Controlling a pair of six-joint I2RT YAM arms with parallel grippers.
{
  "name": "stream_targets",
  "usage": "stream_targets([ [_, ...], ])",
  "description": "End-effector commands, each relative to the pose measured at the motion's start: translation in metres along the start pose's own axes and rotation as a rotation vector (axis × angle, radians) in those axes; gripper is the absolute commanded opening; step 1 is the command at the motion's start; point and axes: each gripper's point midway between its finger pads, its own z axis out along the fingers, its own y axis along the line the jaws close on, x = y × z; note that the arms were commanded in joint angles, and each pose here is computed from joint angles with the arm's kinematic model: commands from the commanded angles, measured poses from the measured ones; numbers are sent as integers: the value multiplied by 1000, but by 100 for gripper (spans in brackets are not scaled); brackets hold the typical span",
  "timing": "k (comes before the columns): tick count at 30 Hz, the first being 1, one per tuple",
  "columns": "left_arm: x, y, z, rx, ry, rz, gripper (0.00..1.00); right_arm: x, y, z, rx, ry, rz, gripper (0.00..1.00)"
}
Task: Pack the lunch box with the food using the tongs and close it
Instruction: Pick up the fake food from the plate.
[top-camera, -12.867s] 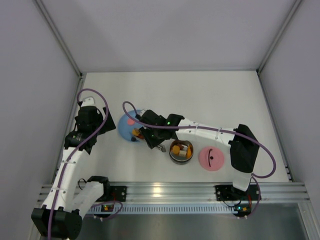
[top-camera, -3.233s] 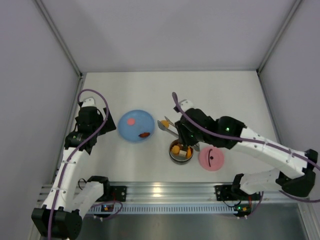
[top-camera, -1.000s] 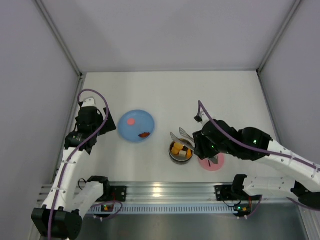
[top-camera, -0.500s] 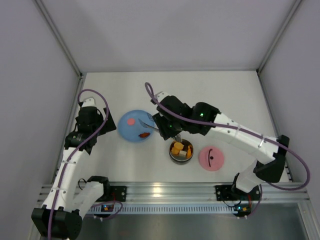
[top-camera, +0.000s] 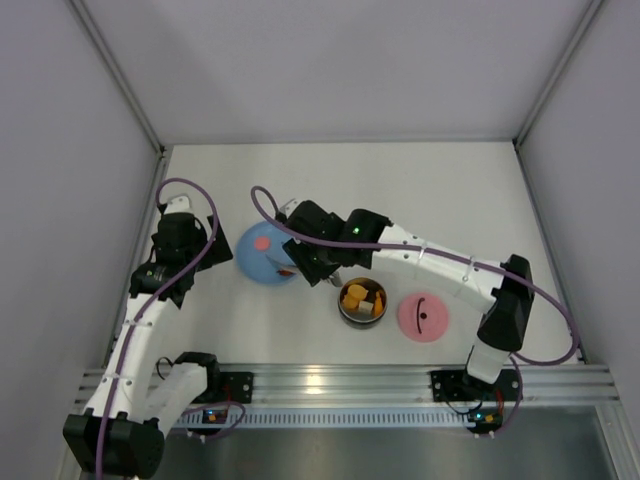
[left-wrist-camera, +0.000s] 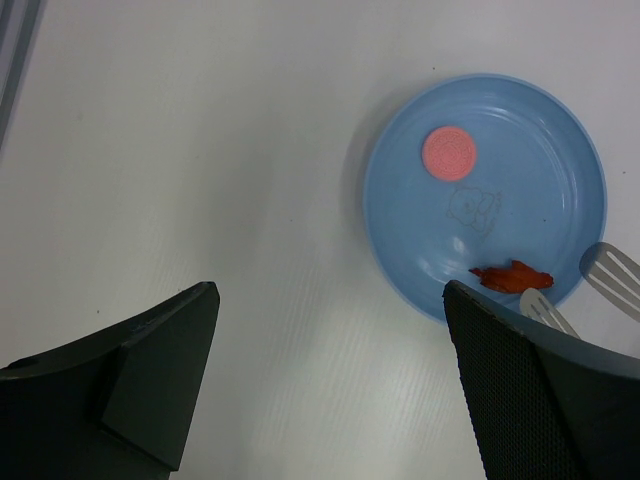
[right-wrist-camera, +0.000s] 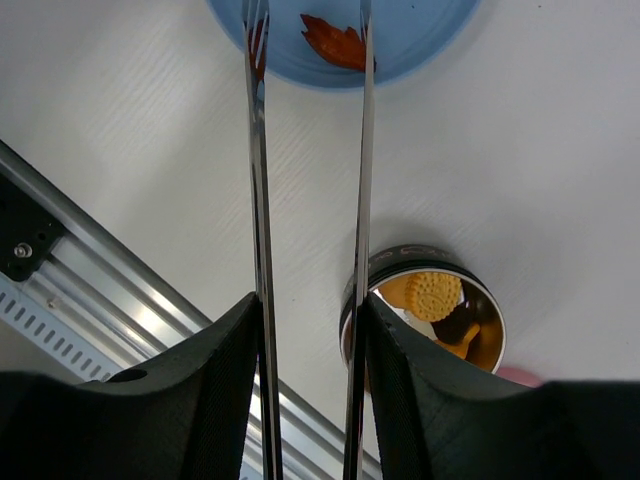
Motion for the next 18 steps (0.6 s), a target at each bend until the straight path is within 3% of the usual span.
stream_targets([
  [1, -1, 0, 2, -2, -8, 9, 99, -14, 3, 13, -25, -47, -9, 43],
  [18, -1, 0, 2, -3, -8, 10, 99, 4, -12, 52, -23, 28, -6, 42],
])
